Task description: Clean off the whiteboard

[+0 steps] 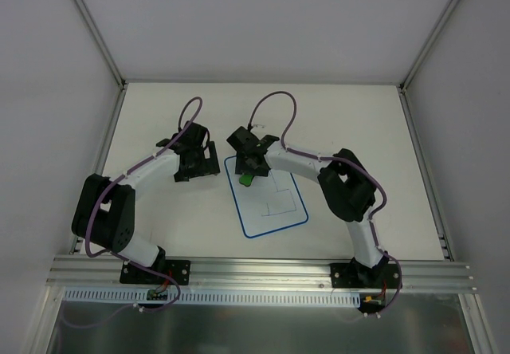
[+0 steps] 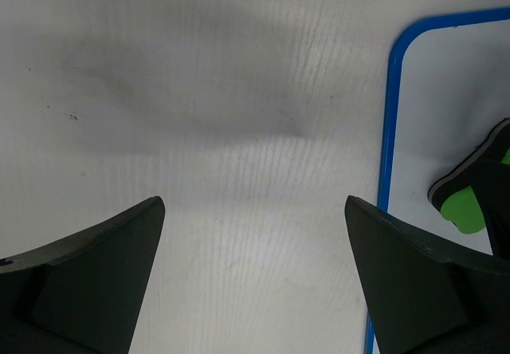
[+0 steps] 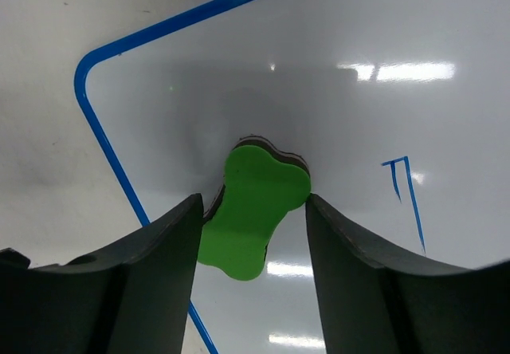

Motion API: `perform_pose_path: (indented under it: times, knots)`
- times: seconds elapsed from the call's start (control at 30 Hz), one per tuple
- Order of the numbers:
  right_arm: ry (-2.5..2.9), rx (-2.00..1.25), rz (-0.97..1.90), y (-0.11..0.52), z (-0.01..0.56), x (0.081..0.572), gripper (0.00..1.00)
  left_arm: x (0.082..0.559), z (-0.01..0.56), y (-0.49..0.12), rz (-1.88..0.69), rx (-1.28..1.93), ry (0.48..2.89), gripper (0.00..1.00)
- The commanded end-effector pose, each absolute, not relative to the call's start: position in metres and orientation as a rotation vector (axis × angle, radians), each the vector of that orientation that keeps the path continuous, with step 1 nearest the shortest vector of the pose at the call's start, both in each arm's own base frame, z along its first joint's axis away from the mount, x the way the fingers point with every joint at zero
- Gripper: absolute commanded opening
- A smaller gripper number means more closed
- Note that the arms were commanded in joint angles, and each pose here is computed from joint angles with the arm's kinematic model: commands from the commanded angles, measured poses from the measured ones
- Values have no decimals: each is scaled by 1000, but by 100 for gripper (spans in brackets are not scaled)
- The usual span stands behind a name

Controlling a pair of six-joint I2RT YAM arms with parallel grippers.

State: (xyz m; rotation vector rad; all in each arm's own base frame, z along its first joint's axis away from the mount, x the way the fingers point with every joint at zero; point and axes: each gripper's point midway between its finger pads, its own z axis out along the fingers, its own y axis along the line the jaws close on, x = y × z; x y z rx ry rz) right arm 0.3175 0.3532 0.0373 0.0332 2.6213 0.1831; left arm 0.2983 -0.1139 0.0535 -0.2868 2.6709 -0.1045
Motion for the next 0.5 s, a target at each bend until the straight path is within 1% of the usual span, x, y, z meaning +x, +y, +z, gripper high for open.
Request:
perform_pose_path:
  times: [0.0,0.07,0.1,0.2,0.27,0.3,0.47]
  knots:
    - [2576,88,170,356,46,327,56,302,63,-118,-156,-310,2633,97]
    - [2574,79,157,353,45,328,50,302,63,-120,-173,-306,2640,96]
    - [2577,76,151,352,44,327,45,303,63,-122,-182,-304,2641,95]
    - [2588,62,146,348,42,324,36,302,61,-129,-225,-300,2656,93]
    - [2592,48,138,343,43,322,32,304,61,-134,-253,-296,2664,91]
    - [2582,44,139,340,48,323,28,305,60,-137,-266,-293,2670,89]
    - [2601,-2,74,298,49,325,17,318,56,-155,-309,-283,2685,81]
